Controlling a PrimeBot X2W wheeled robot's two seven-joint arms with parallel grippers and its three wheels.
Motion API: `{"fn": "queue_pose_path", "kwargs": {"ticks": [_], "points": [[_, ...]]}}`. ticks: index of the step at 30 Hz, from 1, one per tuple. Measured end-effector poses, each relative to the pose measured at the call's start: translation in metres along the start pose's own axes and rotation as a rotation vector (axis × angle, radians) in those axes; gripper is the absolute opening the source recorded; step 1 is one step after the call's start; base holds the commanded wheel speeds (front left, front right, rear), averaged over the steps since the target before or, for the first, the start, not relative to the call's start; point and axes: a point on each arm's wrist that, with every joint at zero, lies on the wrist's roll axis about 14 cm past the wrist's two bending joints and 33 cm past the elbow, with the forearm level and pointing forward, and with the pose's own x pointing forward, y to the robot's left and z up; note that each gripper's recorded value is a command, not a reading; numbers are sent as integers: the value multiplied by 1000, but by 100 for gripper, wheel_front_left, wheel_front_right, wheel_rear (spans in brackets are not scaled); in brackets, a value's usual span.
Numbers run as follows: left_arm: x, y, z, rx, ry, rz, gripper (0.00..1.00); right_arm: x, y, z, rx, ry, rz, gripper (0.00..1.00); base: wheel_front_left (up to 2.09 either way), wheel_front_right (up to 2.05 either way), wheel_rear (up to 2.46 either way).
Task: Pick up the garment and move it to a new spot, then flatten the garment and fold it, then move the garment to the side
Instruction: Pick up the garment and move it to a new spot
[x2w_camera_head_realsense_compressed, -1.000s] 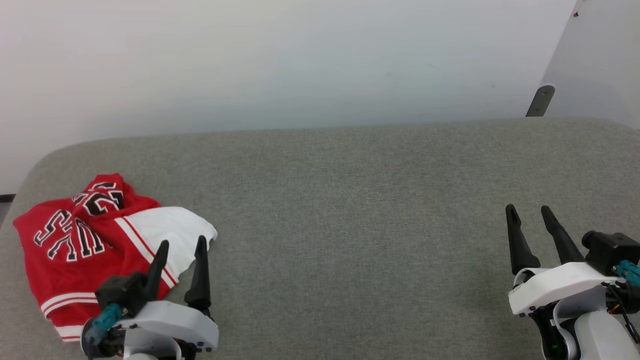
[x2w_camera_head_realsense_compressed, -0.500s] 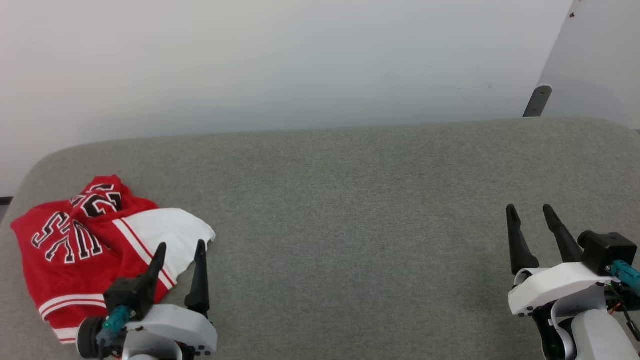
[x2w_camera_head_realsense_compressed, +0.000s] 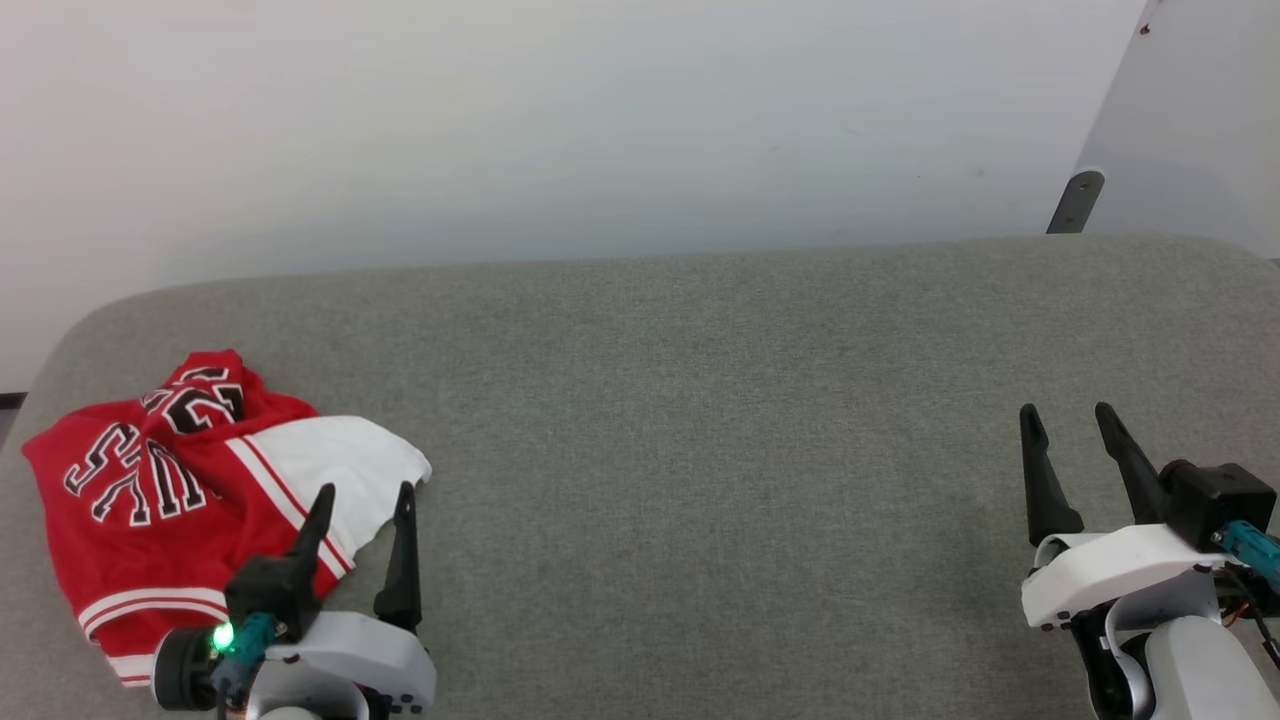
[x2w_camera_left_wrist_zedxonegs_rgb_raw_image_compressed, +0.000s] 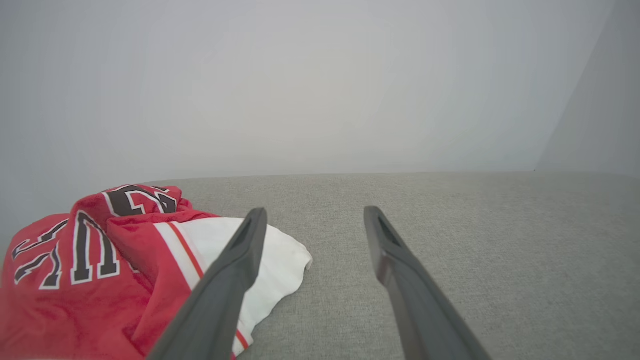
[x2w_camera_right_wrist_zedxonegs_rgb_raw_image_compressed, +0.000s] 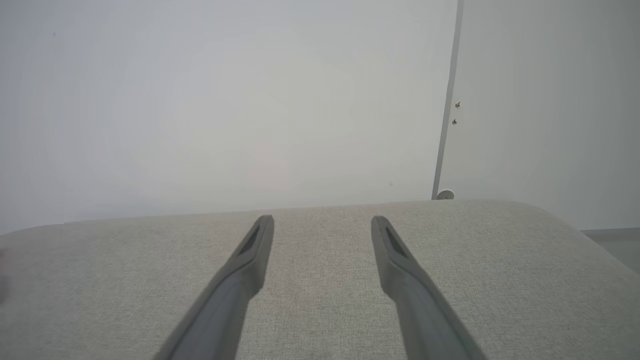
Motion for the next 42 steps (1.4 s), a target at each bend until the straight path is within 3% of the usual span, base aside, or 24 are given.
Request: {"fn": "queue_pose_path", "kwargs": {"ticks": [11, 29, 42], "points": [[0, 0, -1, 57, -6, -11, 100, -1, -4, 4, -3, -25, -16, 100, 0, 0, 0], [0, 2, 1, 38, -12, -10, 100, -5, -10, 0, 34, -28, -49, 100, 0, 0, 0], [-30, 38, 13, 44, -47, 108, 100, 13, 46, -17, 47, 16, 108, 100, 0, 0, 0]]}}
